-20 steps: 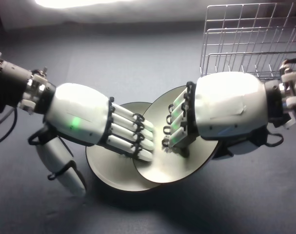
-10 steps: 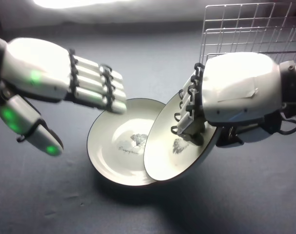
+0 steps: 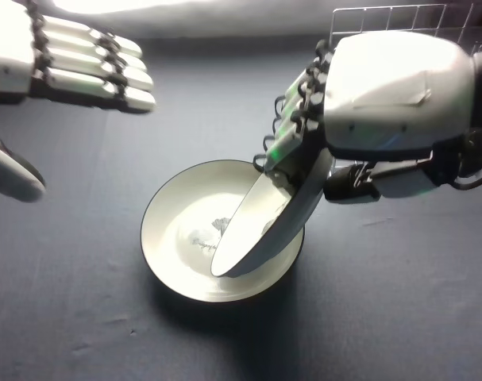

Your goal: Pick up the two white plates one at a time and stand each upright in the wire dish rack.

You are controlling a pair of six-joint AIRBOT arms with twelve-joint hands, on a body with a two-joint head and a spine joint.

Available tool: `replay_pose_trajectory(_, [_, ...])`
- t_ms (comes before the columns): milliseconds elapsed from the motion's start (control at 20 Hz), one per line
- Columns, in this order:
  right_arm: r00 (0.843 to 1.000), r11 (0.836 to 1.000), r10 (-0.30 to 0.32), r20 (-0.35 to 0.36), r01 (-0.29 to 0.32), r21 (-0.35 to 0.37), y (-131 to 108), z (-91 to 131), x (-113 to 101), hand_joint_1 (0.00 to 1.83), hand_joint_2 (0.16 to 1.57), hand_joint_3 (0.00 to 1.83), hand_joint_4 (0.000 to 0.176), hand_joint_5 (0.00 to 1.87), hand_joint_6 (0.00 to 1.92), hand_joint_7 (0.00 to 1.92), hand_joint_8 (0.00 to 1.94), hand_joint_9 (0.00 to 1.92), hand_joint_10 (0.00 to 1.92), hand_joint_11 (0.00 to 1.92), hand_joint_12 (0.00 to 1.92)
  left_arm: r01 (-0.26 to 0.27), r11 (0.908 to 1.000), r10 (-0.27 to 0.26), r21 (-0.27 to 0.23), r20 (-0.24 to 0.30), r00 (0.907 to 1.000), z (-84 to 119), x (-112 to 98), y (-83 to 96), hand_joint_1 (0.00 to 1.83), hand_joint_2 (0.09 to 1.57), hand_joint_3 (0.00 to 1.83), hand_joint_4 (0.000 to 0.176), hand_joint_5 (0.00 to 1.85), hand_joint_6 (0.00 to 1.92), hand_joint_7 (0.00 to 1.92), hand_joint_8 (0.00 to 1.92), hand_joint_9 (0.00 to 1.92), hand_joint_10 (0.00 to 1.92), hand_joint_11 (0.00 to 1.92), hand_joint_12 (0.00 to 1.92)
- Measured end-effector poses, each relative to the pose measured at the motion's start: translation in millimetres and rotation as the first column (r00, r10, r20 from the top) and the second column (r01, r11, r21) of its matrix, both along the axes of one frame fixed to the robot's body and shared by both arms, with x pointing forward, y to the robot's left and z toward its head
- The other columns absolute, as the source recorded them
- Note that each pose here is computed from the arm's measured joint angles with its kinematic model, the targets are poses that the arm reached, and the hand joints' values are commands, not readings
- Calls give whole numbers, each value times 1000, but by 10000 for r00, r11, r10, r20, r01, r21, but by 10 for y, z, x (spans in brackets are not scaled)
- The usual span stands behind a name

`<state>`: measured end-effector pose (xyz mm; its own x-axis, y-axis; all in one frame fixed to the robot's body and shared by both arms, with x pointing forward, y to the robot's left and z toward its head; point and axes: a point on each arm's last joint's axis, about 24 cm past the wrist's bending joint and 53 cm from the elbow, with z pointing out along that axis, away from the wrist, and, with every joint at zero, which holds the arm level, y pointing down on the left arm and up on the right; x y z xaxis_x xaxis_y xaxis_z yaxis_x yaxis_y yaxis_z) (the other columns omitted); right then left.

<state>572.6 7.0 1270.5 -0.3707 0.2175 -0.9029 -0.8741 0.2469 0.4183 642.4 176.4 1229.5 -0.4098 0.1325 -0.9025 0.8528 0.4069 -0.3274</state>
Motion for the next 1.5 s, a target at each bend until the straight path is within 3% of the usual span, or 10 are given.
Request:
replay_pose_trajectory(100, [9999,9998,-106,-126,108,166,-29,50,-2,1354,1130,1,0,858,1116,945,883,974,1226,881,1300,-369,9989,374,-288,173,9992,122,7,136,0,1123,7,0,0,0,0,0,0,0,0,0])
replay_pose_trajectory(150, [9998,9998,-129,-160,131,169,-32,50,-6,1245,1138,0,0,858,1094,1016,967,1049,1016,954,1424,-507,9983,512,-279,203,9985,129,8,185,0,1114,2,0,0,0,0,0,0,0,0,0])
replay_pose_trajectory(250, [9992,9992,-190,-342,202,342,-35,85,-10,1228,1100,0,9,961,981,1091,841,1133,530,961,1239,-633,9980,632,10,226,9977,71,2,272,0,1100,0,0,0,0,0,0,0,0,0,0])
replay_pose_trajectory(300, [9986,9984,-242,-471,266,493,-39,122,-5,1335,1107,1,0,913,1014,1024,831,1023,1045,879,1261,-704,9975,702,64,220,9973,59,3,307,0,1121,5,0,0,0,0,0,0,0,0,0])
replay_pose_trajectory(350, [9974,9961,-301,-649,353,806,-59,205,9,1239,1117,0,6,927,1055,1035,883,1051,711,922,1194,-871,9962,868,81,251,9959,61,19,360,0,1125,7,0,0,0,0,0,0,0,0,0])
replay_pose_trajectory(450, [9938,9896,-321,-1067,465,1358,-78,332,8,1376,1083,2,0,952,961,1079,711,1027,1083,909,1176,-1218,9925,1219,-41,308,9921,95,73,431,0,1115,2,0,0,0,0,0,0,0,0,0])
replay_pose_trajectory(700, [9759,9689,-384,-2148,890,2309,-123,505,37,1371,1092,0,0,928,964,1084,707,1014,1168,903,1289,-1214,9926,1214,-17,267,9922,81,70,430,0,1108,0,0,0,0,0,0,0,0,0,0])
replay_pose_trajectory(850, [9581,9538,-529,-2816,1320,2699,-202,544,102,1361,1122,0,0,874,1121,979,864,966,1174,825,1165,-991,9951,991,-24,69,9951,32,9,402,0,1104,0,0,0,0,0,0,0,0,0,0])
replay_pose_trajectory(1100, [8997,8990,-535,-4333,2322,3712,-414,650,263,1392,1053,0,0,996,950,1159,567,1097,913,942,904,-881,9960,882,-149,91,9961,14,52,329,0,1109,0,0,10,4,12,5,0,0,0,0])
replay_pose_trajectory(1500, [7593,7794,-279,-6501,4238,4615,-803,658,592,1386,1078,1,0,967,962,1076,749,1015,1055,846,996,-893,9960,893,6,-131,9959,-177,123,200,0,1096,0,0,41,10,38,11,10,4,7,3])
